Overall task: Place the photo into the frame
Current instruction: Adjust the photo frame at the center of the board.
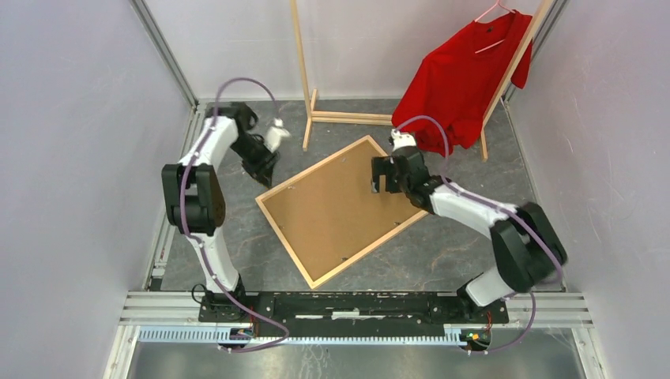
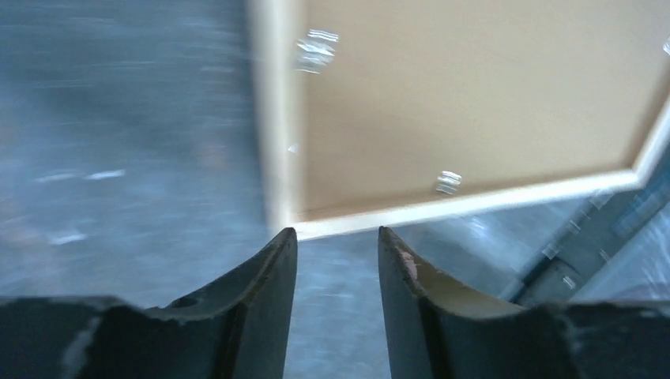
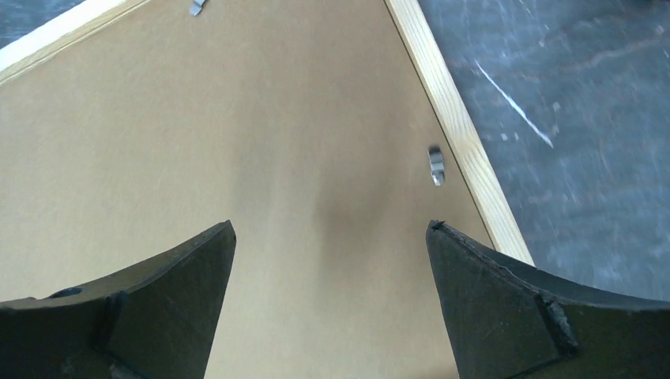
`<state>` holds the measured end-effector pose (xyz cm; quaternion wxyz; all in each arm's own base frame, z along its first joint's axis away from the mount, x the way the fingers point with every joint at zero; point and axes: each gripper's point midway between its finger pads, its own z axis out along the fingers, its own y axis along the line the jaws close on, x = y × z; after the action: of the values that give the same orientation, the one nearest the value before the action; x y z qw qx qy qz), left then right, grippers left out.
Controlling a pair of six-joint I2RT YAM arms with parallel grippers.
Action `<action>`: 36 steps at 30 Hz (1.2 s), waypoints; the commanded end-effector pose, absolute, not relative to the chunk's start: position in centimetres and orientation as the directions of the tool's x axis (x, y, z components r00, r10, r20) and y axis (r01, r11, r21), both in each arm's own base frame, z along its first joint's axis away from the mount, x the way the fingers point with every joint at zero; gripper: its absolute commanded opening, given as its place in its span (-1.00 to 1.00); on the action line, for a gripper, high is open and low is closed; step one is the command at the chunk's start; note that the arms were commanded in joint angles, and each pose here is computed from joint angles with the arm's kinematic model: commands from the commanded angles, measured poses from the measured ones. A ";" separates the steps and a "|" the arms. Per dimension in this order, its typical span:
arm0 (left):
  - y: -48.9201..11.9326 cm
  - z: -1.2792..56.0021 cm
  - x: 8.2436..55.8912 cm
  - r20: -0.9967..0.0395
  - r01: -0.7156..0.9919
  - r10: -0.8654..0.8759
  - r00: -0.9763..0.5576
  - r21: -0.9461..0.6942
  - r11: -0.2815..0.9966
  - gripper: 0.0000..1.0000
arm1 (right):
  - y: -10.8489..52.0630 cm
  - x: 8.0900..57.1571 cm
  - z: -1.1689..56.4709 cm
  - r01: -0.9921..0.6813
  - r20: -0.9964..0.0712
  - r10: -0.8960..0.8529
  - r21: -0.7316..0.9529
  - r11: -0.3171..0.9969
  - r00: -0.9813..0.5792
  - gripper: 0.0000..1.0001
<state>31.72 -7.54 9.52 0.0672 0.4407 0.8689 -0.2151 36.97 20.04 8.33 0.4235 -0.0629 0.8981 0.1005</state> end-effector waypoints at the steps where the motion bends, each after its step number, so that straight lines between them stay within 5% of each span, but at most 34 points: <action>1: -3.3 9.6 39.9 -0.402 0.668 0.552 -0.731 -0.253 0.700 -0.07 | 18.7 33.6 10.8 -0.166 -0.777 0.063 0.212 0.963 -0.627 0.96; 5: -2.7 6.6 42.2 -0.406 0.609 0.485 -0.774 -0.271 0.745 -0.14 | 17.6 28.4 10.0 -0.159 -0.702 0.099 0.293 0.943 -0.705 0.96; 14: -6.1 1.4 38.8 -0.351 0.578 0.462 -0.814 -0.426 0.695 -0.14 | 18.0 19.2 6.9 -0.187 -0.499 0.093 0.483 0.855 -0.862 0.96; 30: -8.2 0.4 25.9 -0.242 0.633 0.619 -0.747 -0.542 0.553 -0.20 | 15.7 26.7 6.3 -0.157 -0.587 0.156 0.448 0.880 -0.794 0.96; 36: -8.2 0.4 23.3 -0.235 0.635 0.636 -0.736 -0.564 0.527 -0.26 | 12.4 28.6 7.1 -0.093 -0.637 0.119 0.289 0.953 -0.762 0.96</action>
<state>25.00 -9.10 1.62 0.0143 0.3215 0.8845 -0.3377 25.29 13.72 3.82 0.2757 0.0216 0.9402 0.1988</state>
